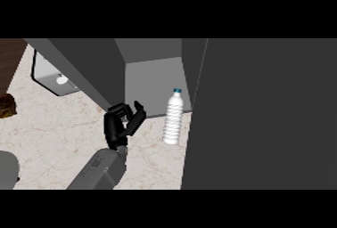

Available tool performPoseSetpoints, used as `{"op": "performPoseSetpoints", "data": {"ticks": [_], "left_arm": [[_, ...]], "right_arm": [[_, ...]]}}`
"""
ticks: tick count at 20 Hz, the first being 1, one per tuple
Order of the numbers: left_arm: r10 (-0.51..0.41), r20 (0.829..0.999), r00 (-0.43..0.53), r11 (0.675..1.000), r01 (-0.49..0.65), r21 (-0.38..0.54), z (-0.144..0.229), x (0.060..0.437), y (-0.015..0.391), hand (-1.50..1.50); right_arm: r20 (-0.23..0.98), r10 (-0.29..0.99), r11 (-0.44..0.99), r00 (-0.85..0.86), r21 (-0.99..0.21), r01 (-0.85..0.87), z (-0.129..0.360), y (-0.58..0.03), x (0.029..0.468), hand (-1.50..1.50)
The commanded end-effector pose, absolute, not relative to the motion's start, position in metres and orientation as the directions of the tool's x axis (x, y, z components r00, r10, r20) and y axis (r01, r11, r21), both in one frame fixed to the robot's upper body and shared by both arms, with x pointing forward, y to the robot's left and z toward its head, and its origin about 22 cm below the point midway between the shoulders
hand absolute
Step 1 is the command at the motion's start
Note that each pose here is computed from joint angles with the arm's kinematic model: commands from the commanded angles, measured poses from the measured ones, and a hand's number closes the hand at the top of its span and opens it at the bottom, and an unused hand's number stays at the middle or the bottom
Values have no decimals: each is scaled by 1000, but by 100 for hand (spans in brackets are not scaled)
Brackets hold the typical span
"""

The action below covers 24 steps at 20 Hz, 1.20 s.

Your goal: Pick up the bottled water, place it into the cabinet and close the cabinet

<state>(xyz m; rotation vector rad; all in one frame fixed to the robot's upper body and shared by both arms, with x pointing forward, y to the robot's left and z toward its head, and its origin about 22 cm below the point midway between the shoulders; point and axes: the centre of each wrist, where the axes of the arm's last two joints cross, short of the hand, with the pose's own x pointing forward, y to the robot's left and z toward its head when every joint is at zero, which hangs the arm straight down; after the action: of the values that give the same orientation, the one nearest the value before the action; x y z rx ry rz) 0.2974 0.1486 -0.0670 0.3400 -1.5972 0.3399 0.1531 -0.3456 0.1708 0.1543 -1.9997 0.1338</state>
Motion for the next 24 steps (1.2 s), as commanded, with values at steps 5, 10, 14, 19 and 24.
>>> {"op": "performPoseSetpoints", "data": {"ticks": [5, 10, 14, 19, 24], "left_arm": [[45, 989, -143, 956, -281, -85, -3, 363, 121, -150], [46, 987, -156, 960, -267, -87, 27, 399, 120, -150], [45, 989, -144, 967, -243, -79, 21, 408, 123, -150], [-10, 985, -170, 974, -225, -29, 33, 421, 117, -150], [-20, 980, -196, 989, -150, -9, 33, 425, 109, -150]], "right_arm": [[902, -54, 985, -428, -22, -169, 173, -350, 159, -150], [900, -56, 984, -431, -25, -179, 171, -353, 158, -150], [904, -44, 986, -426, -30, -166, 174, -356, 159, -150], [897, -61, 984, -437, -20, -178, 172, -357, 158, -150], [897, -57, 983, -438, -25, -179, 171, -362, 157, -150]]}}
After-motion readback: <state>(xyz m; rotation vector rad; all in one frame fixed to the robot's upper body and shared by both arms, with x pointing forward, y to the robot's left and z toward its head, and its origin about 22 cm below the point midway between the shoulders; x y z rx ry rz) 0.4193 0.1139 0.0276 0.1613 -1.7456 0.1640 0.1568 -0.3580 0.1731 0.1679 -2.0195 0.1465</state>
